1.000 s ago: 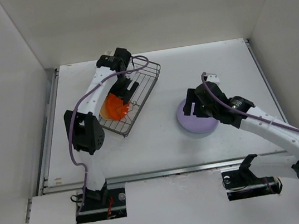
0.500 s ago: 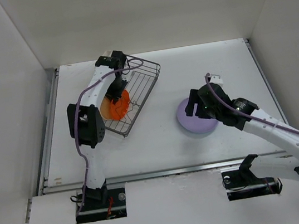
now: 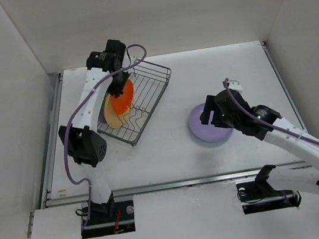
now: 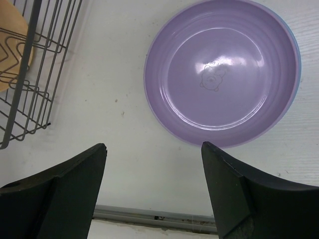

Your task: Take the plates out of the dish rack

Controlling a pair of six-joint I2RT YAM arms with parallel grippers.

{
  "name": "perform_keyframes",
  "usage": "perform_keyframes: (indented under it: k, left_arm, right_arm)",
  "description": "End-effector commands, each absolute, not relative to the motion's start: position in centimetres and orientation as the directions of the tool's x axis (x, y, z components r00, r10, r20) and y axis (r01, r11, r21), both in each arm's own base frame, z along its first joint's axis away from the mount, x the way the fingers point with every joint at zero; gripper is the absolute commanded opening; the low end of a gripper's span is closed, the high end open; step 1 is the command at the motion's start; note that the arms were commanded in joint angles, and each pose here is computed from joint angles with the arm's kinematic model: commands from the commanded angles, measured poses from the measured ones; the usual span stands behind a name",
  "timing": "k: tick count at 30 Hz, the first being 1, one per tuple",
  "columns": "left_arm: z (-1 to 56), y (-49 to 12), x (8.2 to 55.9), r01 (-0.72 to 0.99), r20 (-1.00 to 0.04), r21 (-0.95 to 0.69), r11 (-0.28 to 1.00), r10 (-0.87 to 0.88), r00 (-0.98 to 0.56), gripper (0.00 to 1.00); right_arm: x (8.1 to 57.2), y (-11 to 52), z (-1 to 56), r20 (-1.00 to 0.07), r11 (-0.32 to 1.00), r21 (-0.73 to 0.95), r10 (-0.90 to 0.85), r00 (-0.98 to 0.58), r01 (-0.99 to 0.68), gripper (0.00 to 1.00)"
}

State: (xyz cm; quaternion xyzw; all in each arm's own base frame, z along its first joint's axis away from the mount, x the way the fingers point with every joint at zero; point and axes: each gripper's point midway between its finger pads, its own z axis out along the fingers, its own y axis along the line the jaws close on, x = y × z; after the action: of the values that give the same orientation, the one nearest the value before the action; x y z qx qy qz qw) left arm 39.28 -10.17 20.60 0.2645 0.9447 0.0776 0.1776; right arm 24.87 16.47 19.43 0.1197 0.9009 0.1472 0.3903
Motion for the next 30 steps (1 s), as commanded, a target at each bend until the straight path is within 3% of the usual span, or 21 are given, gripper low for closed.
perform_keyframes:
  k: [1, 7, 11, 16, 22, 30]
  left_arm:
    - [26.8, -12.2, 36.6, 0.496, -0.424, 0.224, 0.839, 0.542, -0.725, 0.00]
    - [30.2, -14.2, 34.8, 0.555, -0.505, 0.168, 0.815, 0.554, -0.662, 0.00]
    - [29.6, -18.0, 31.4, 0.698, -0.478, 0.056, 0.714, 0.633, -0.609, 0.00]
    - [23.3, -22.0, 24.0, 0.828, -0.277, -0.272, 0.490, 0.784, -0.556, 0.00]
    - [15.1, -22.2, 21.8, 0.772, 0.013, -0.439, 0.459, 0.863, -0.505, 0.00]
    - [9.4, -23.2, 21.3, 0.701, 0.107, -0.559, 0.442, 0.877, -0.468, 0.00]
  right_arm:
    - [25.1, 16.4, 22.3, -0.685, 0.904, 0.417, 0.383, -0.619, 0.097, 0.83]
    - [25.1, 16.4, 22.3, -0.679, 0.894, 0.436, 0.404, -0.613, 0.107, 0.83]
    - [25.1, 15.6, 21.3, -0.682, 0.903, 0.403, 0.405, -0.610, 0.148, 0.83]
    - [25.9, 12.5, 20.2, -0.731, 0.904, 0.311, 0.425, -0.534, 0.294, 0.83]
    - [29.3, 12.9, 17.7, -0.752, 0.918, 0.231, 0.379, -0.540, 0.322, 0.83]
    - [31.4, 12.9, 14.2, -0.728, 0.924, 0.150, 0.343, -0.594, 0.350, 0.83]
